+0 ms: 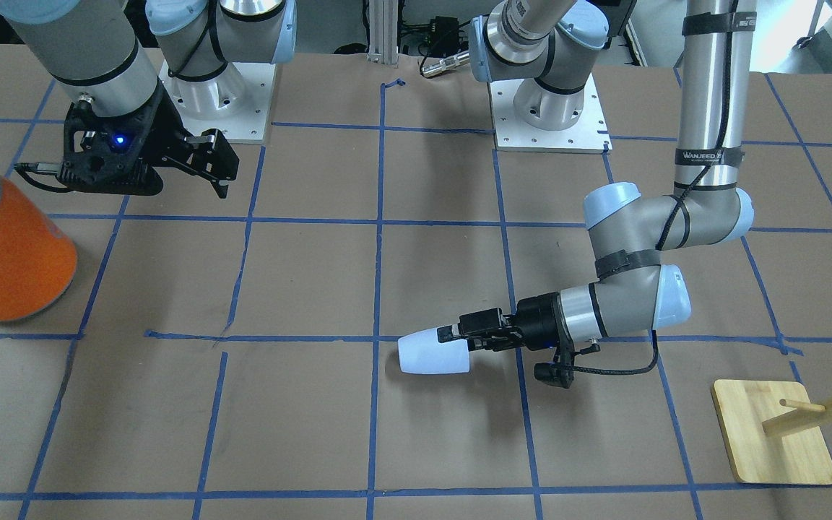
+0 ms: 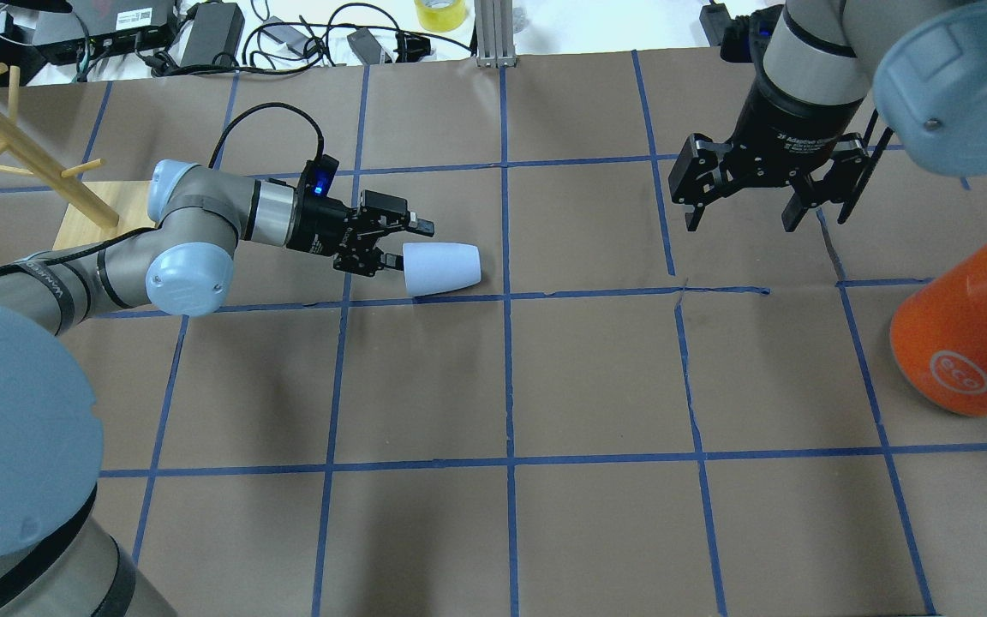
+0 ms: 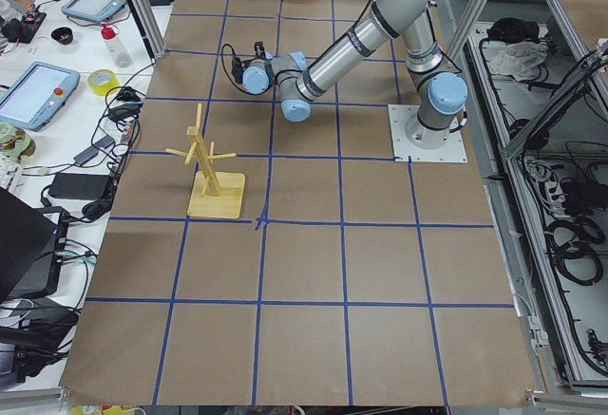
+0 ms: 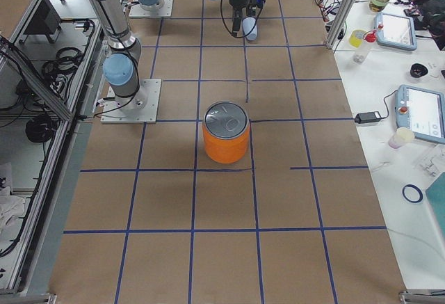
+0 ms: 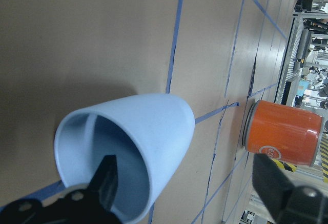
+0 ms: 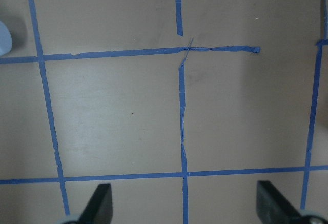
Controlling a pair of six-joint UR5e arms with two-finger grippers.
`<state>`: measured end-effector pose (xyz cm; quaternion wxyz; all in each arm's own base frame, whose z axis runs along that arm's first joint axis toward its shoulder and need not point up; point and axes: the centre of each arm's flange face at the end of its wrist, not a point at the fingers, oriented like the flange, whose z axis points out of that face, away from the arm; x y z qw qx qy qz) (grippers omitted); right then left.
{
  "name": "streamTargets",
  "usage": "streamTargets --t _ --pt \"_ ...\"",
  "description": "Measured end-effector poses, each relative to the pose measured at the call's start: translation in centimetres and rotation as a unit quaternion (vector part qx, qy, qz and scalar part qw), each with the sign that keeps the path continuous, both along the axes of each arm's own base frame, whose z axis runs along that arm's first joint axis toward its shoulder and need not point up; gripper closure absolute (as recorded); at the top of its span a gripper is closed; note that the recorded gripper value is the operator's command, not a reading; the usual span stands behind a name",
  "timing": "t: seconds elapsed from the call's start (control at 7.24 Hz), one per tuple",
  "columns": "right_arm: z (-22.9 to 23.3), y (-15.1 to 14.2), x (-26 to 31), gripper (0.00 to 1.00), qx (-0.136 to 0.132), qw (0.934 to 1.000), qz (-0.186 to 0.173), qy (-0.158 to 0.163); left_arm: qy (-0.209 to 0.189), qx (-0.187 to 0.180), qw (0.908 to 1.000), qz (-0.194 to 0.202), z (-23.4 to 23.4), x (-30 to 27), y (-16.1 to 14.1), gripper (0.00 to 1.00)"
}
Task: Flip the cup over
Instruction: 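Grip the cup rim with the left gripper and lift it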
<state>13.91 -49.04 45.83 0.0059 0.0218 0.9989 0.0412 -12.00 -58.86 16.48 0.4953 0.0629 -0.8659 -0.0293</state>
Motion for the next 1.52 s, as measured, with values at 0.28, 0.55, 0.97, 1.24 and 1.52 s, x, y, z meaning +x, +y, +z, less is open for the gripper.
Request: streamTargets --t 0.28,0.55,0.97,1.24,1.52 --pt "-0.4 0.0 0.0 0.0 0.005 1.0 0.002 0.001 0.0 -0.003 1.0 -0.007 -0.2 -0.8 0.0 0.5" --pt "-0.7 0.0 0.1 0.0 0.007 1.0 0.003 0.001 -0.003 -0.019 0.9998 -0.008 0.0 -0.9 -0.4 0.97" --pt "-0.8 -0.1 0.1 0.0 0.008 1.0 0.005 0.001 -0.007 -0.027 0.9996 -0.008 0.2 -0.8 -0.7 1.0" --pt "-0.9 -0.1 0.1 0.0 0.009 0.9999 0.005 0.001 -0.008 -0.007 0.9999 0.009 1.1 -0.8 -0.7 1.0" --pt "-1.0 -0.1 0.1 0.0 0.009 0.9999 0.005 0.001 -0.013 0.03 0.9984 0.047 4.3 -1.0 -1.2 1.0"
